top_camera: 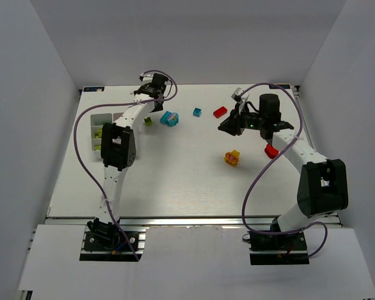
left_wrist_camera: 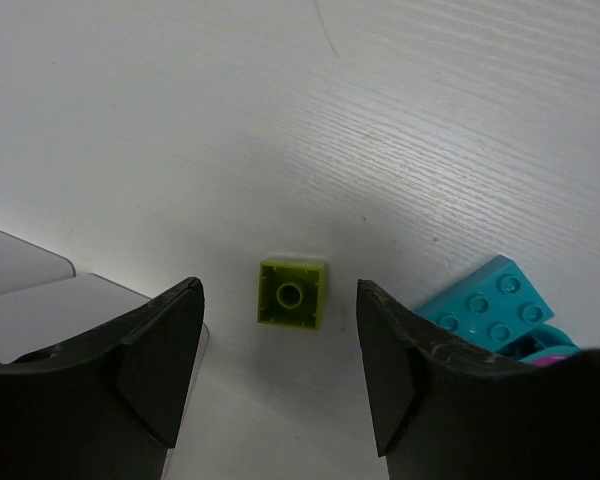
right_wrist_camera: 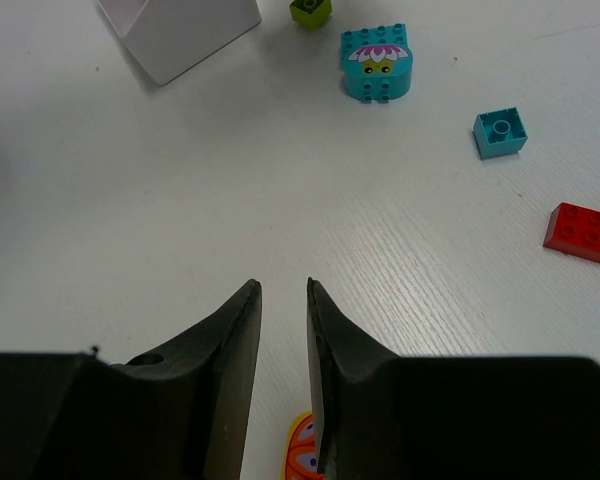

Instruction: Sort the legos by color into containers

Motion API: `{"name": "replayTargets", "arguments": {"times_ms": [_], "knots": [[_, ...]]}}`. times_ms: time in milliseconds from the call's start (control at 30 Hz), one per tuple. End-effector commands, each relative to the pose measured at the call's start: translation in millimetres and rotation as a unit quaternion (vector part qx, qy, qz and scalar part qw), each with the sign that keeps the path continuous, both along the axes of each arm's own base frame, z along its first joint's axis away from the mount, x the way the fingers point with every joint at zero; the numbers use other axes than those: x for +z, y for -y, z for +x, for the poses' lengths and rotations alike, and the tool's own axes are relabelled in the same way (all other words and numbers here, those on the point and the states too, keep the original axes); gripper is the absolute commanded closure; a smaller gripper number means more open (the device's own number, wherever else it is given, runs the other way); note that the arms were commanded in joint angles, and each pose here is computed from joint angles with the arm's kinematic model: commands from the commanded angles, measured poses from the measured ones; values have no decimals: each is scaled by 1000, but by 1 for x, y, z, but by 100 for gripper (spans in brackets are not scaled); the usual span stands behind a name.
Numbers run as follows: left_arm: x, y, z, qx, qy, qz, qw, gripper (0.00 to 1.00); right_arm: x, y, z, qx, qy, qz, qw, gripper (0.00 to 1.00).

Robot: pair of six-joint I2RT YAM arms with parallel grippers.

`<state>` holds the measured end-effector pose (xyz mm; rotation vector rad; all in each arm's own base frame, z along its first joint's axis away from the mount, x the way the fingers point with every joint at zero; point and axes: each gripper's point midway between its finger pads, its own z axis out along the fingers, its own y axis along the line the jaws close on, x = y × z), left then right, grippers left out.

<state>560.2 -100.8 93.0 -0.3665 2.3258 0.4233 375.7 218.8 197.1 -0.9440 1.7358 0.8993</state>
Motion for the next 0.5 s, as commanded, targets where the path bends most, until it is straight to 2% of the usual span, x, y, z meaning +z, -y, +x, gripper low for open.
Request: {"name": "replayTargets", "arguments": {"times_ms": [0, 167, 467], "knots": [[-1, -14, 5, 6, -1, -4, 1000, 28, 8, 1, 5, 4, 16, 10, 1000, 69], [-16, -22, 8, 6, -12, -23, 1000, 27, 7, 2, 6, 2, 11, 11, 1000, 69], [-40, -12, 6, -10, -34, -50, 998, 29, 10, 1, 10, 1, 11, 14, 1000, 69]]}}
